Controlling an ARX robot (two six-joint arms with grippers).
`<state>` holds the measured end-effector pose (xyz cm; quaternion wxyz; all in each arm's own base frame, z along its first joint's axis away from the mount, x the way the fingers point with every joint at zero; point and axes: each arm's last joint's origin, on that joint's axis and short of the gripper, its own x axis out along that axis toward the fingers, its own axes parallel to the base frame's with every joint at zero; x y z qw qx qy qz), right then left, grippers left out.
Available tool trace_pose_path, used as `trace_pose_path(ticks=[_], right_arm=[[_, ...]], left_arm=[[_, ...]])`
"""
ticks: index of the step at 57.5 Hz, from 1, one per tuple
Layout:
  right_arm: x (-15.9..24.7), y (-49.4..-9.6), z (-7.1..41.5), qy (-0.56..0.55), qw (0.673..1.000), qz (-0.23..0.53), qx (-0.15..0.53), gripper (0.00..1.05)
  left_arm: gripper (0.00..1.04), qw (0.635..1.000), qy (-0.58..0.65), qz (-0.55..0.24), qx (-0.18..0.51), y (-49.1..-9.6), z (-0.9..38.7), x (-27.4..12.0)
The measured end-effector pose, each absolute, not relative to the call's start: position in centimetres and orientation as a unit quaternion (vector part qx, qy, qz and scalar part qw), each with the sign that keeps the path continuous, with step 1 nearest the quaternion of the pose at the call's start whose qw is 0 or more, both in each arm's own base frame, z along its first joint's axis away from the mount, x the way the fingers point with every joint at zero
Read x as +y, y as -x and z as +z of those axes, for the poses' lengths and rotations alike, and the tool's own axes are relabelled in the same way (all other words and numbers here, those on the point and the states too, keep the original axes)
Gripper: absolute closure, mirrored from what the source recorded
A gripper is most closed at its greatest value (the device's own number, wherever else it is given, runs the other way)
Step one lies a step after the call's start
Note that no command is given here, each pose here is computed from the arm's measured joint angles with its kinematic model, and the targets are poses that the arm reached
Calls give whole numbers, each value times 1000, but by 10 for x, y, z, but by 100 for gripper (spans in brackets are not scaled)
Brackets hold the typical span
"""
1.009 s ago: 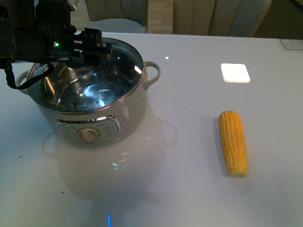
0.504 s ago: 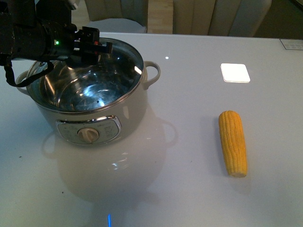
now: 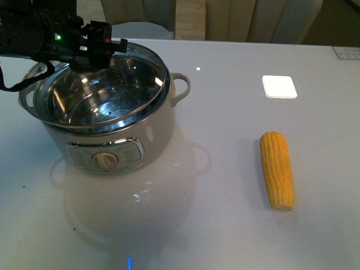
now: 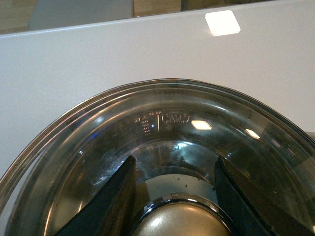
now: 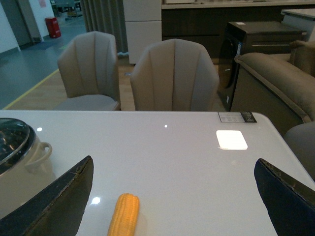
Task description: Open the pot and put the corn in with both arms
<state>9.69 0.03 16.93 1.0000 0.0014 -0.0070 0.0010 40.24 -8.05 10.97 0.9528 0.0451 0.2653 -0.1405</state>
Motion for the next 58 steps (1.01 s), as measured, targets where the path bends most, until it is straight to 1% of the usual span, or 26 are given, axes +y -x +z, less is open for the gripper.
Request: trace_pose_path(ticks=[17, 29, 40, 43, 58], right_arm=[[0, -97, 169, -1, 1000, 1, -7, 9], [0, -97, 169, -1, 1000, 1, -7, 9], [0, -97, 169, -1, 1000, 1, -7, 9], [0, -97, 169, -1, 1000, 1, -7, 9], [0, -97, 169, -1, 1000, 1, -7, 9]], left_arm=[[63, 961, -45, -133, 238, -402, 139, -75], [63, 968, -45, -128, 210, -398, 163, -61], [63, 975, -45, -96, 196, -379, 172, -27], [63, 977, -43, -78, 195, -366, 172, -6], [63, 980, -47, -32, 193, -323, 169, 51]])
